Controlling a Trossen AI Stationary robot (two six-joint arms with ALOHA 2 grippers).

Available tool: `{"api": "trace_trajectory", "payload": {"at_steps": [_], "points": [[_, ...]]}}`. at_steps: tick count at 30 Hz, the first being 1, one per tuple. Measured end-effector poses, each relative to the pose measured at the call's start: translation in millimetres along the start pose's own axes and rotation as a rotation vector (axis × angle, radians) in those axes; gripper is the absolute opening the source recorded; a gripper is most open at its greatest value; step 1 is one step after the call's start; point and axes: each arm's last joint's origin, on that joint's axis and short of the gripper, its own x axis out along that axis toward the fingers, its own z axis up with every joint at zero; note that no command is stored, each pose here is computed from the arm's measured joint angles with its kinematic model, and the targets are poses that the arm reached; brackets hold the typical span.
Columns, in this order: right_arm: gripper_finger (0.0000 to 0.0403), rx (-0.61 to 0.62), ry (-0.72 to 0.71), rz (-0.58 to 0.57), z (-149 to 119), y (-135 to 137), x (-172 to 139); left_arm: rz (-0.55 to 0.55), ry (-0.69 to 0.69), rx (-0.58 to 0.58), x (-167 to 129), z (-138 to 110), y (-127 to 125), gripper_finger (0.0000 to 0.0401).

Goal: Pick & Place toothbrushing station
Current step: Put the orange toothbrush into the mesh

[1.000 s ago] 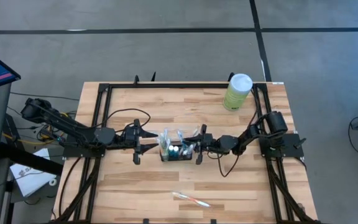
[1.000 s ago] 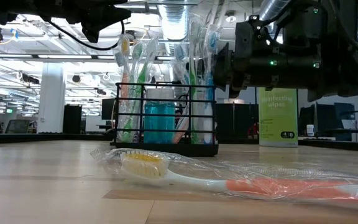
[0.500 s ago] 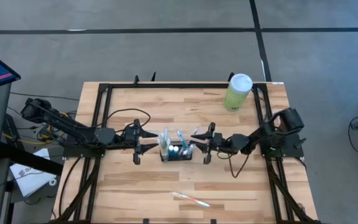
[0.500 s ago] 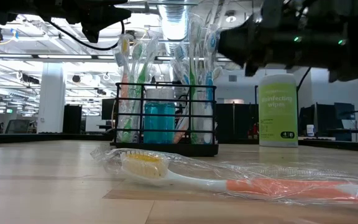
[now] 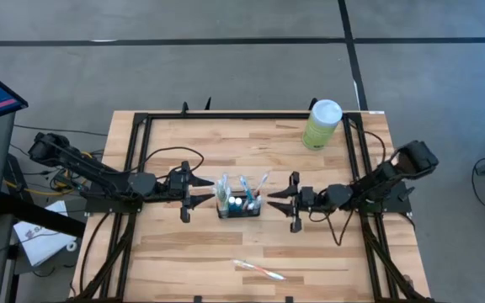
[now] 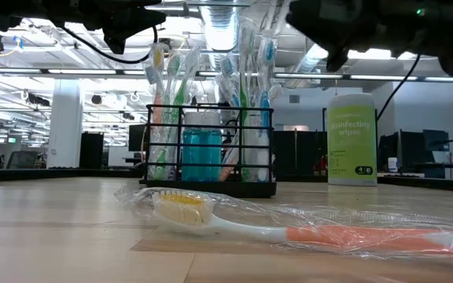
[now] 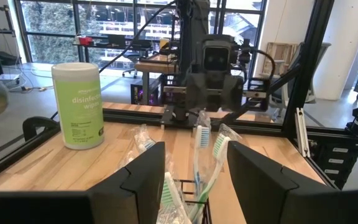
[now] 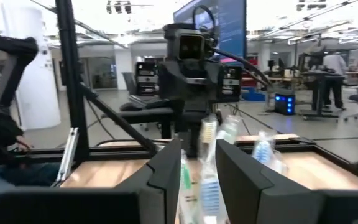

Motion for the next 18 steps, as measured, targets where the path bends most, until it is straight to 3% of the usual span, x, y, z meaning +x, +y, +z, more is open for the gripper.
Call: {"api": "trace_trajectory", "payload": {"at_steps": [4, 9, 14, 18], "points": [[0.0092, 0.005, -0.014, 0.062, 8, 10, -5, 0.000, 0.000, 0.000, 0, 0, 0, 0.0167], [0.0092, 0.112, 0.037, 0.272, 13, 27, 6, 0.000, 0.000, 0.000, 0, 0, 0, 0.0167], [0.0092, 0.196, 0.306, 0.445, 7, 50, 25, 0.000, 0.000, 0.000, 0, 0, 0, 0.0167], [0.0092, 0.160, 0.490, 0.488, 6, 74, 30, 0.000, 0.000, 0.000, 0, 0, 0, 0.0167]]}}
